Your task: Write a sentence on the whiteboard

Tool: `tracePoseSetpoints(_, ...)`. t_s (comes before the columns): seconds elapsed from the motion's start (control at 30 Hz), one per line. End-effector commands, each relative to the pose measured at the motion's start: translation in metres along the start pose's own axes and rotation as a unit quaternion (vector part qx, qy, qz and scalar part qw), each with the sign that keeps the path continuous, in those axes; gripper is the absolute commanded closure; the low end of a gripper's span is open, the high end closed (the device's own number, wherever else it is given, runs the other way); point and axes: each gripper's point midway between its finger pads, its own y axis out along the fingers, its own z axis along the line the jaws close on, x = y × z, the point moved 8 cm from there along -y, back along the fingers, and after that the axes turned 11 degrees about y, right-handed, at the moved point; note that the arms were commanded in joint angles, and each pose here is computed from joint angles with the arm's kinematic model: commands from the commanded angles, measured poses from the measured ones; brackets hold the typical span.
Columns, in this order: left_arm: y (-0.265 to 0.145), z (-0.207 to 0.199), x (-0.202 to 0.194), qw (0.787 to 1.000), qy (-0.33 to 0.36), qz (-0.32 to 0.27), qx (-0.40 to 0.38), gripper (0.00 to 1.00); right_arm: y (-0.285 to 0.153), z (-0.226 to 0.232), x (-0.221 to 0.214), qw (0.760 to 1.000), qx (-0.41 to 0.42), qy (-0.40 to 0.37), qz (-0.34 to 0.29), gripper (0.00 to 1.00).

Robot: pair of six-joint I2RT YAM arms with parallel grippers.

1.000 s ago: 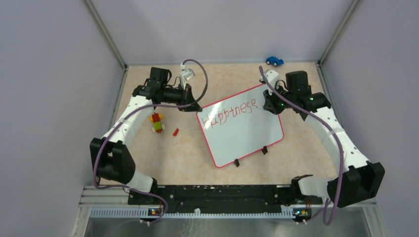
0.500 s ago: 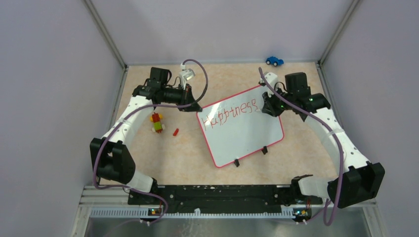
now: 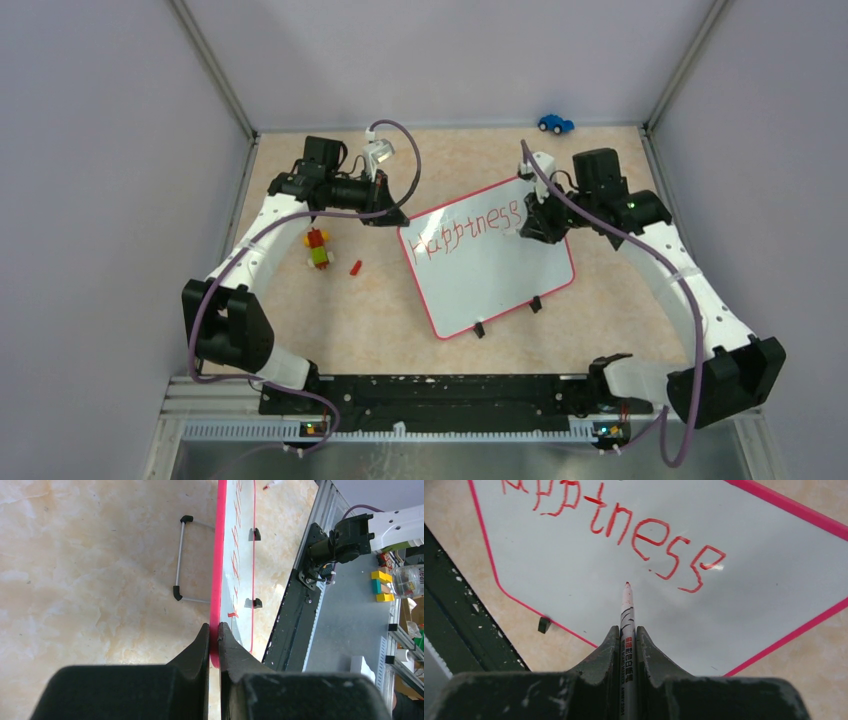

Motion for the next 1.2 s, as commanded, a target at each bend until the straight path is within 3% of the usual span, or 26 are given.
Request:
tracePoseSetpoints(0.0, 0.014, -0.004, -0.015, 0.999, -0.020, 0.031, -0.025, 1.00, -0.020, 0.028, 0.015, 0.998, 0.051, -0.032, -0.034, 1.00)
tracePoseSetpoints(0.2, 0.016, -0.002, -0.016, 0.999, -0.023, 0.033, -0.026, 1.00, -0.015, 0.060, 0.011, 0.991, 0.111, -0.065, -0.049, 1.00)
tracePoseSetpoints(0.7, 0.021, 0.003, -0.021, 0.998, -0.041, 0.040, -0.031, 1.00, 0.044, 0.110, -0.025, 0.974, 0.167, -0.150, -0.032, 1.00)
tracePoseSetpoints(1.17, 0.022, 0.006, -0.023, 0.998, -0.038, 0.044, -0.026, 1.00, 0.076, 0.127, -0.023, 0.972, 0.139, -0.187, -0.043, 1.00)
